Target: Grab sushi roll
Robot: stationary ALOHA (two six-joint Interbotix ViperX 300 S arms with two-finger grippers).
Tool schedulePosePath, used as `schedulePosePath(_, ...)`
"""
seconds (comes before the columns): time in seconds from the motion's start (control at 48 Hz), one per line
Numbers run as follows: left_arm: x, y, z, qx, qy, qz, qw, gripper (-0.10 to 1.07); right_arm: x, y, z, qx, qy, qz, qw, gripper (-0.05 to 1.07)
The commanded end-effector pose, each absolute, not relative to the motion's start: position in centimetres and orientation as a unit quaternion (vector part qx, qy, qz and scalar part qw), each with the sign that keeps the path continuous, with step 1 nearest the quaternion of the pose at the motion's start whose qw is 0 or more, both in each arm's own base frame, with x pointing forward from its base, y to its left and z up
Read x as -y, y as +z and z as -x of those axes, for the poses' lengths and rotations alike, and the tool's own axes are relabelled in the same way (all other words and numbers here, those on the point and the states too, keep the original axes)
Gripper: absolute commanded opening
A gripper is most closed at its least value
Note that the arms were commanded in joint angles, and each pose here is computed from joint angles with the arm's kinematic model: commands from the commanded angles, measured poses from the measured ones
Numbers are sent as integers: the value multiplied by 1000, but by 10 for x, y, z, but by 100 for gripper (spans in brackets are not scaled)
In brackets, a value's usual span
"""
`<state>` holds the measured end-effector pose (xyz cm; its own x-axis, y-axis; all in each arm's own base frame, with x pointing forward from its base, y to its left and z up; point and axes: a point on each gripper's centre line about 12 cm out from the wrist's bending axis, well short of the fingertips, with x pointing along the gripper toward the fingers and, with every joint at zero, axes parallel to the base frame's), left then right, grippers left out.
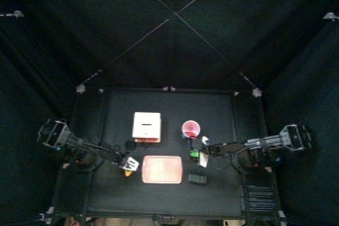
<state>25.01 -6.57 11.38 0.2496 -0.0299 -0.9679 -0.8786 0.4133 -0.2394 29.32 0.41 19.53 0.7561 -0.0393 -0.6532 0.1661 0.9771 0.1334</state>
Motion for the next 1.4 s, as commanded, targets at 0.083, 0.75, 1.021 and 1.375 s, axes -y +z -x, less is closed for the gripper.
schedulePosePath(0.083, 65, 122, -253, -515, 316, 438, 665, 101, -5, 203, -296, -332, -53, -94, 937, 88)
schedulePosePath(0.75, 28, 200, -262, -411, 280, 328, 803, 101, -7, 229, -314, -288, -43, -109, 950, 88)
schedulePosePath(1.021, 15, 223, -269, -347, 245, 243, 872, 101, -10, 228, -325, -280, -37, -130, 950, 88)
schedulePosePath(1.375, 3, 258, -299, -232, 121, 155, 953, 100, -17, 221, -327, -327, -70, -230, 914, 88)
